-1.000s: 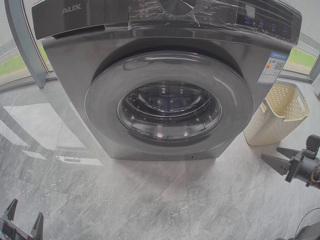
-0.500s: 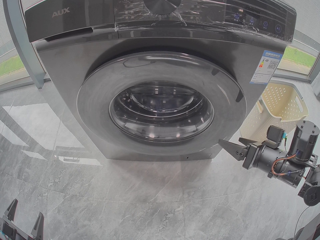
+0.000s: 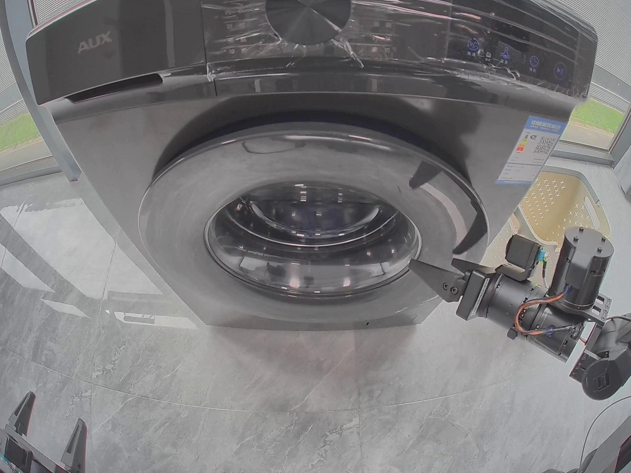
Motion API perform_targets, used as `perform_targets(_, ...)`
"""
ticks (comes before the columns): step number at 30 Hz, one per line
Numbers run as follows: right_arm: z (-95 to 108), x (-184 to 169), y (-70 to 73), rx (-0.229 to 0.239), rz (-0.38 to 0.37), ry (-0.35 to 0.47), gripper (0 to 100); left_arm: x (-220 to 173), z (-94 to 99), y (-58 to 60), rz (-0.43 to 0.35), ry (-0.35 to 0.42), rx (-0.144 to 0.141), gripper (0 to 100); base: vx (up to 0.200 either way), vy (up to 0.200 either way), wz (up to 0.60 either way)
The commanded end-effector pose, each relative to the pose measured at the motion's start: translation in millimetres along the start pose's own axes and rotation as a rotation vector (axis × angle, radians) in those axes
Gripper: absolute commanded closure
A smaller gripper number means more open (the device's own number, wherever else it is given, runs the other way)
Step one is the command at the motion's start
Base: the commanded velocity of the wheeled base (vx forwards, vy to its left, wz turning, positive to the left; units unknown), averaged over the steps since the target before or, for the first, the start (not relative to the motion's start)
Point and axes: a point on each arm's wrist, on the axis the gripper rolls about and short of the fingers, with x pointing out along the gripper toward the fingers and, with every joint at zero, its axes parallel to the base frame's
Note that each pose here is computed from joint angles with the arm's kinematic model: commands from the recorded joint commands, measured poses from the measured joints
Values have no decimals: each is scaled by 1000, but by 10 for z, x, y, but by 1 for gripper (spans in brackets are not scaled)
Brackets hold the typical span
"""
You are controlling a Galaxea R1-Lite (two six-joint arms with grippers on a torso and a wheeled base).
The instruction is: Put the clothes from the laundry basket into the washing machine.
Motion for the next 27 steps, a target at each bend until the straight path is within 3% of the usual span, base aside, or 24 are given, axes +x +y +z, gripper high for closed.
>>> perform_targets(1, 81, 23, 9, -2, 4, -32, 0, 1, -48, -1, 0, 2, -1, 0, 0, 0, 0)
perform_targets(7, 263, 63, -85, 5, -56, -114, 0, 1, -48, -1, -1, 2, -2, 0, 0, 0, 0)
perform_targets(12, 268, 36, -109, 2, -70, -117, 0, 1, -48, -1, -1, 2, -2, 0, 0, 0, 0)
perform_targets(15, 189, -57, -60, -2, -50, -88, 0, 1, -48, -1, -1, 2, -2, 0, 0, 0, 0)
perform_targets(18, -29, -352, 144, -32, 48, -7, 0, 1, -48, -1, -1, 2, -4, 0, 0, 0, 0)
perform_targets(21, -191, -640, 246, -61, 120, 47, 0, 1, -48, -1, -1, 2, -5, 0, 0, 0, 0)
perform_targets(27, -318, -1198, 114, -153, 137, 41, 0, 1, -48, -1, -1, 2, -8, 0, 0, 0, 0)
